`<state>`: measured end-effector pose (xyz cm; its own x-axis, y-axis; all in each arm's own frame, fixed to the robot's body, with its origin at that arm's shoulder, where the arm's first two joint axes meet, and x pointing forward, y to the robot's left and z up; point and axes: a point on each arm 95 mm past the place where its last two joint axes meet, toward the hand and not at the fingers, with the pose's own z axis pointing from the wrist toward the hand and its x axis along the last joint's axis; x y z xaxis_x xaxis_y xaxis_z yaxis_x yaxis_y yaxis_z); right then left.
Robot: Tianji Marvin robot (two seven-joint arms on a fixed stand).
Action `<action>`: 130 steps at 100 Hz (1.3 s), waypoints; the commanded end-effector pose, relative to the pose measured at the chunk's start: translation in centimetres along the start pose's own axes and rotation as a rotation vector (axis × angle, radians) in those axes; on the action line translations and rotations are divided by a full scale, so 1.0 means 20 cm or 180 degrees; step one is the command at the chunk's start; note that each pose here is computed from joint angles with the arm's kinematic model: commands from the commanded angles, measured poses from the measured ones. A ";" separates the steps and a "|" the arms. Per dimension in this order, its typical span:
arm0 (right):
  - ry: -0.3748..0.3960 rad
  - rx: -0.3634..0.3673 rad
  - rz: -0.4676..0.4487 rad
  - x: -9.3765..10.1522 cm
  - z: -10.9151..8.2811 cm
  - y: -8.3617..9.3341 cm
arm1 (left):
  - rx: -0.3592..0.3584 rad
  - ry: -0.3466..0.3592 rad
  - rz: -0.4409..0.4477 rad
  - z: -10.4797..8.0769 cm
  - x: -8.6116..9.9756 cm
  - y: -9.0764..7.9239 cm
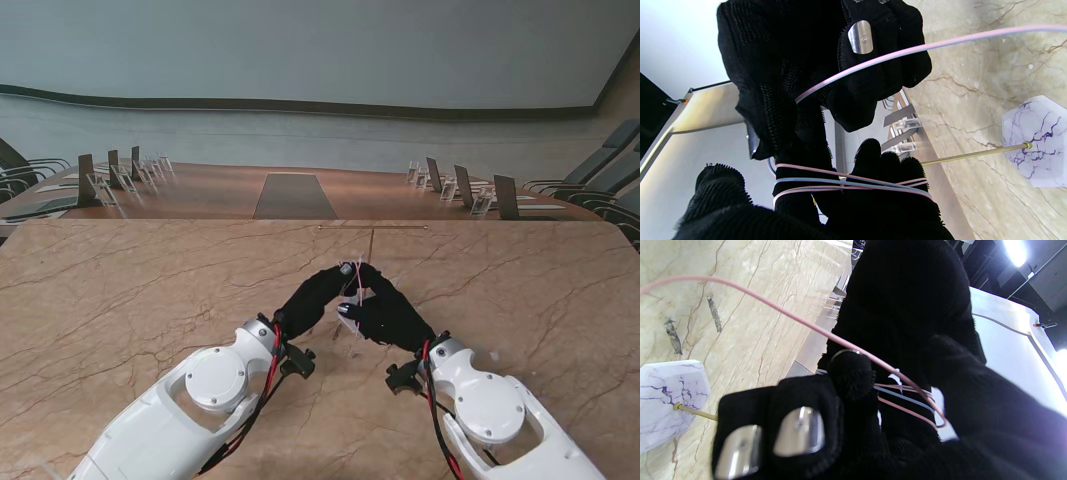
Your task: Take the wired earphone off the rack, coil the cable and place them on the table
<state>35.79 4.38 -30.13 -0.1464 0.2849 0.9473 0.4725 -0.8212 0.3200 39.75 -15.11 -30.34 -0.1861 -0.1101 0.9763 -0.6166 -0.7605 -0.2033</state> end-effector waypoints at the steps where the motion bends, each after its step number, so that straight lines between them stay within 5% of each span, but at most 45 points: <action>1: 0.0148 0.0153 0.0060 0.09 0.02 -0.09 | -0.0076 -0.0016 -0.0020 0.02 0.00 0.06; 62: 0.0090 0.0094 -0.0111 0.06 0.00 -0.01 | 0.0021 -0.0044 0.0080 -0.01 -0.02 0.01; 130: 0.0080 -0.0526 -0.0198 0.07 0.03 0.13 | 0.0084 -0.0171 0.0175 -0.06 -0.04 0.00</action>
<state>37.08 2.89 -29.03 -0.1689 0.3348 0.9270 0.3296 -0.8672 0.3732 39.23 -14.84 -30.08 -0.2077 -0.1634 0.9645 -0.5934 -0.7628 -0.2570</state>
